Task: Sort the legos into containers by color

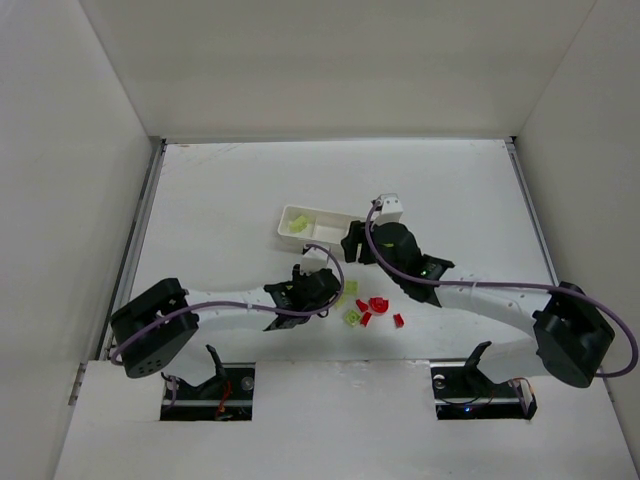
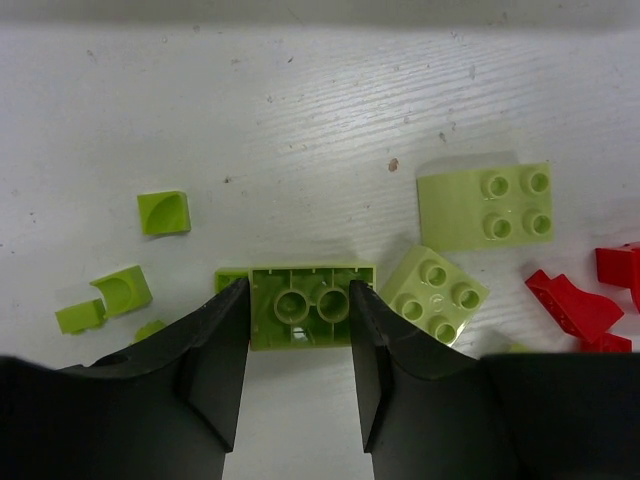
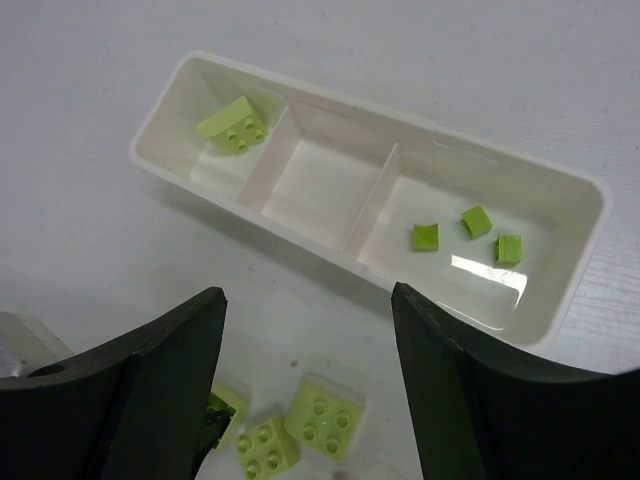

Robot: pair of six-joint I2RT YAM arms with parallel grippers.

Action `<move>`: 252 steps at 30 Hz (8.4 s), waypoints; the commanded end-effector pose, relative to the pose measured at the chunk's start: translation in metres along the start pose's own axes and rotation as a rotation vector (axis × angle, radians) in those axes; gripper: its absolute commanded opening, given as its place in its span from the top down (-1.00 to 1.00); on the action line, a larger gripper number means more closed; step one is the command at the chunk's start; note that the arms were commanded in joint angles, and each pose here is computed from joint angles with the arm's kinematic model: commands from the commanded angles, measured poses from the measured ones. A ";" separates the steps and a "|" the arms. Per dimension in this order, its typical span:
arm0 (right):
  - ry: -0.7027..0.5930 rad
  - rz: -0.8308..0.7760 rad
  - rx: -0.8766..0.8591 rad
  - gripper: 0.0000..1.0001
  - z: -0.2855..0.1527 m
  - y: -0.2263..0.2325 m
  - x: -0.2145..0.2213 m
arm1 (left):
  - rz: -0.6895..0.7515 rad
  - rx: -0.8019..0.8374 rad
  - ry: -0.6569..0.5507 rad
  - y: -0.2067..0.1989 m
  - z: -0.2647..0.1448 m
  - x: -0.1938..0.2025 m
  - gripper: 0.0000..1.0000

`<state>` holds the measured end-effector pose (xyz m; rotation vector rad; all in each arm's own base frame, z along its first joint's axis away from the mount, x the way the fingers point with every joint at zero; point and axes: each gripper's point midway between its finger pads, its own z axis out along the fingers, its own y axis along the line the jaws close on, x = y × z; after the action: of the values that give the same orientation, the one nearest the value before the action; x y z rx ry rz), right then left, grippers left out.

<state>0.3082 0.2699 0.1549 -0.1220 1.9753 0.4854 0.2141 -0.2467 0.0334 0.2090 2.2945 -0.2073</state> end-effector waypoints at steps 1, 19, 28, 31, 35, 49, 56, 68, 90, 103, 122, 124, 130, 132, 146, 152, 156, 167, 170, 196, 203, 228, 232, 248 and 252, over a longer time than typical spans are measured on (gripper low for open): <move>-0.048 0.030 -0.052 -0.46 -0.002 0.010 -0.010 | -0.002 0.005 -0.020 -0.006 -0.004 -0.015 0.61; -0.098 0.087 -0.030 -0.38 -0.010 -0.009 -0.021 | -0.227 -0.004 -0.268 0.025 -0.035 -0.129 0.67; -0.085 0.090 -0.036 -0.10 -0.004 -0.006 -0.017 | -0.330 -0.057 -0.356 0.050 0.022 -0.204 0.65; -0.066 0.068 -0.064 -0.11 -0.003 0.002 -0.012 | -0.317 -0.082 -0.332 0.054 0.045 -0.208 0.62; -0.039 0.010 -0.153 -0.15 -0.007 0.028 -0.005 | -0.309 -0.123 -0.301 0.064 0.067 -0.204 0.56; 0.156 -0.141 -0.367 -0.17 0.004 0.110 0.064 | -0.342 -0.141 -0.297 0.071 0.069 -0.197 0.01; 0.214 -0.173 -0.369 -0.14 0.014 0.116 0.089 | -0.356 -0.136 -0.306 0.078 0.058 -0.197 -0.09; 0.343 -0.251 -0.416 -0.12 0.021 0.124 0.132 | -0.549 -0.143 -0.411 0.124 -0.006 -0.203 -0.06; 0.425 -0.338 -0.271 0.43 0.041 0.110 0.158 | -0.533 -0.139 -0.065 0.135 -0.048 -0.010 0.17; 0.317 -0.236 -0.309 0.56 0.021 0.108 0.114 | -0.388 -0.037 -0.026 0.081 -0.047 -0.005 0.14; 0.099 -0.073 -0.148 0.59 0.019 0.030 0.012 | -0.320 -0.028 -0.029 0.051 -0.032 -0.014 0.11; 0.064 -0.048 -0.097 0.60 0.021 0.011 -0.001 | -0.306 -0.047 -0.034 0.051 -0.029 -0.013 0.11; 0.003 0.022 0.108 0.60 0.041 -0.042 -0.012 | -0.269 -0.074 -0.025 0.049 -0.022 -0.009 0.12; 0.000 0.020 0.163 0.59 0.047 -0.052 -0.008 | -0.263 -0.083 -0.026 0.050 -0.021 -0.008 0.14; -0.061 0.053 0.238 -0.07 0.041 -0.074 -0.014 | -0.241 -0.096 -0.005 0.050 -0.017 0.002 0.23; -0.061 0.048 0.209 -0.08 0.033 -0.067 -0.007 | -0.240 -0.098 -0.005 0.050 -0.017 0.003 0.29; -0.057 0.045 0.188 -0.08 0.030 -0.061 -0.003 | -0.228 -0.121 0.000 0.054 -0.013 0.006 0.31; -0.058 0.042 0.139 -0.08 0.023 -0.044 0.001 | -0.213 -0.141 -0.033 0.058 -0.007 0.000 0.58; -0.062 0.047 0.135 -0.08 0.021 -0.044 0.001 | -0.212 -0.126 -0.033 0.055 -0.012 -0.003 0.68; -0.360 0.355 0.438 -0.12 -0.039 -0.162 -0.043 | -0.195 0.165 -0.267 -0.072 -0.026 -0.172 0.75; -0.339 0.349 0.422 0.00 -0.035 -0.157 -0.042 | -0.200 0.177 -0.273 -0.089 -0.005 -0.193 0.74; -0.306 0.344 0.362 0.00 -0.027 -0.146 -0.038 | -0.129 0.123 -0.214 -0.111 0.071 -0.188 0.49; -0.297 0.339 0.360 0.00 -0.025 -0.144 -0.038 | -0.136 0.101 -0.210 -0.102 0.076 -0.185 0.23; 0.099 0.096 0.200 0.11 -0.054 -0.053 0.062 | -0.160 0.145 -0.238 -0.052 -0.001 -0.146 0.08; 0.182 0.103 0.193 -0.27 -0.066 -0.045 0.087 | -0.182 0.141 -0.215 -0.024 -0.024 -0.108 0.08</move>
<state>0.2384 0.2174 0.0893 0.0229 2.1540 0.3666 0.2783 -0.2926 0.1352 0.0909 2.0948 -0.4535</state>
